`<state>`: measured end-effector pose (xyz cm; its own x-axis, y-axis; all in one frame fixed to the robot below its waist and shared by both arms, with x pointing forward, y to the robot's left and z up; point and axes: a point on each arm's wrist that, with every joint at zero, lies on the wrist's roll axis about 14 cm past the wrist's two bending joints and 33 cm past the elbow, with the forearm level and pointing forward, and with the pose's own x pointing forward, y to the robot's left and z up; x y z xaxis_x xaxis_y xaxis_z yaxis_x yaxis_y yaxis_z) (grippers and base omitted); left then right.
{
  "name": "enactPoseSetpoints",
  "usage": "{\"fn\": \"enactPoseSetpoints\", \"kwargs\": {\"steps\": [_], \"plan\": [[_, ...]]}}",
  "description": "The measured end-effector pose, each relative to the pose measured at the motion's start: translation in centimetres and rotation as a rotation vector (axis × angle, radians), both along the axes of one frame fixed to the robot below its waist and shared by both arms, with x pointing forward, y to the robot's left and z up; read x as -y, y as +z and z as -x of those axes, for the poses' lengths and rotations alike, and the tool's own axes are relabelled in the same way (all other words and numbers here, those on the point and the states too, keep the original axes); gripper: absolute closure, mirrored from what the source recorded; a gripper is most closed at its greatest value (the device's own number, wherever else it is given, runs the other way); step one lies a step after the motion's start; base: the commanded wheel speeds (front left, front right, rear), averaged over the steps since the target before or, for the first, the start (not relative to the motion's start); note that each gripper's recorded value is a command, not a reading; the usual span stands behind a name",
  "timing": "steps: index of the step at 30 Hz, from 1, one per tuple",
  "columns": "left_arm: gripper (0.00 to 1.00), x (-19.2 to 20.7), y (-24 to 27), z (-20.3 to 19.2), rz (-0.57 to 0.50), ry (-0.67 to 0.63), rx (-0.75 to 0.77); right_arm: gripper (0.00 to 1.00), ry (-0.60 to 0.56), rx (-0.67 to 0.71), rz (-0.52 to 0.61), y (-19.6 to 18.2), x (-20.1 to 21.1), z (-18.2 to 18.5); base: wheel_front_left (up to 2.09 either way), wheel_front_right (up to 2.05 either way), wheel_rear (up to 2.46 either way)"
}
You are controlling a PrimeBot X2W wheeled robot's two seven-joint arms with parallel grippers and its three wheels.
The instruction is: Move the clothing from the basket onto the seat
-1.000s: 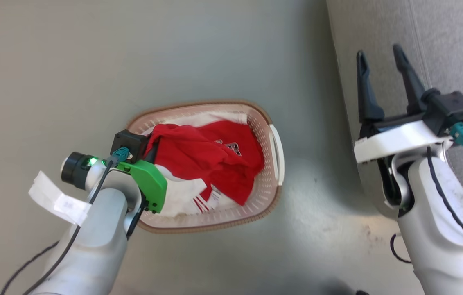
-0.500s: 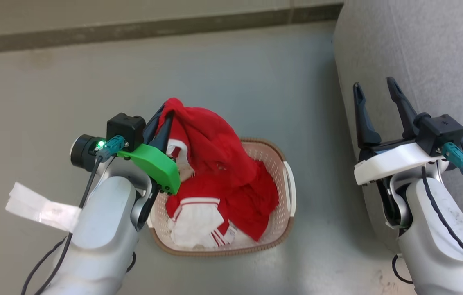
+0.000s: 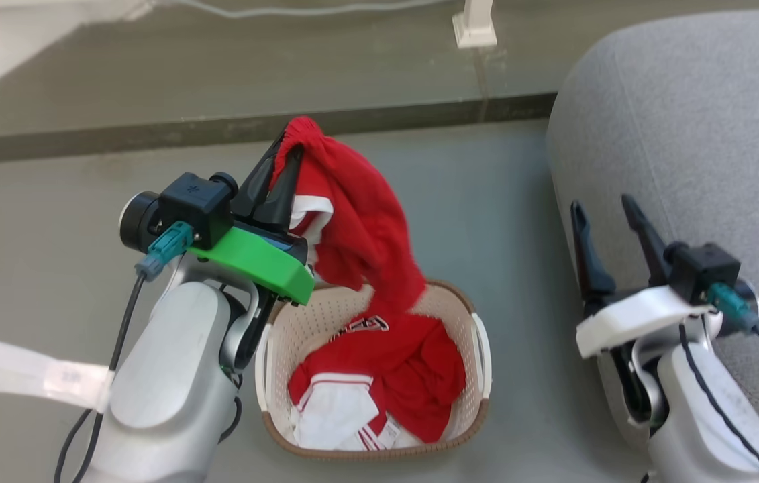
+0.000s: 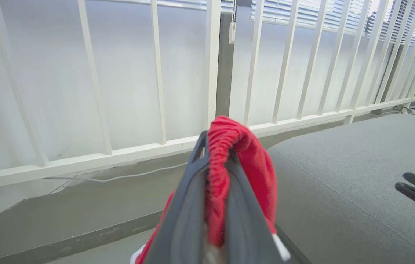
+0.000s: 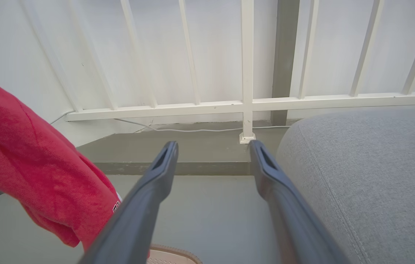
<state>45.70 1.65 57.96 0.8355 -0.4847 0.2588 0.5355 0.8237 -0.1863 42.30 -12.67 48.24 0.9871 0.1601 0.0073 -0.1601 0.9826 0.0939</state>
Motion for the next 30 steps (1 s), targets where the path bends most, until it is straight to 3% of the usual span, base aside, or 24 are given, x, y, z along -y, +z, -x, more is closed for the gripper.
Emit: {"fn": "enactPoseSetpoints", "kwargs": {"steps": [13, 30], "plan": [[1.00, 1.2, 5.8, 4.9, 0.077, -0.056, 0.145, 0.00, 0.030, -0.002, -0.015, 0.4, -1.0, 3.9, 0.00, 0.00, 0.00], [1.00, 3.1, 6.9, 8.4, 0.101, -0.140, 0.183, 0.00, 0.018, 0.031, -0.031, 1.5, -0.7, 5.6, 0.00, 0.00, 0.00]]}}
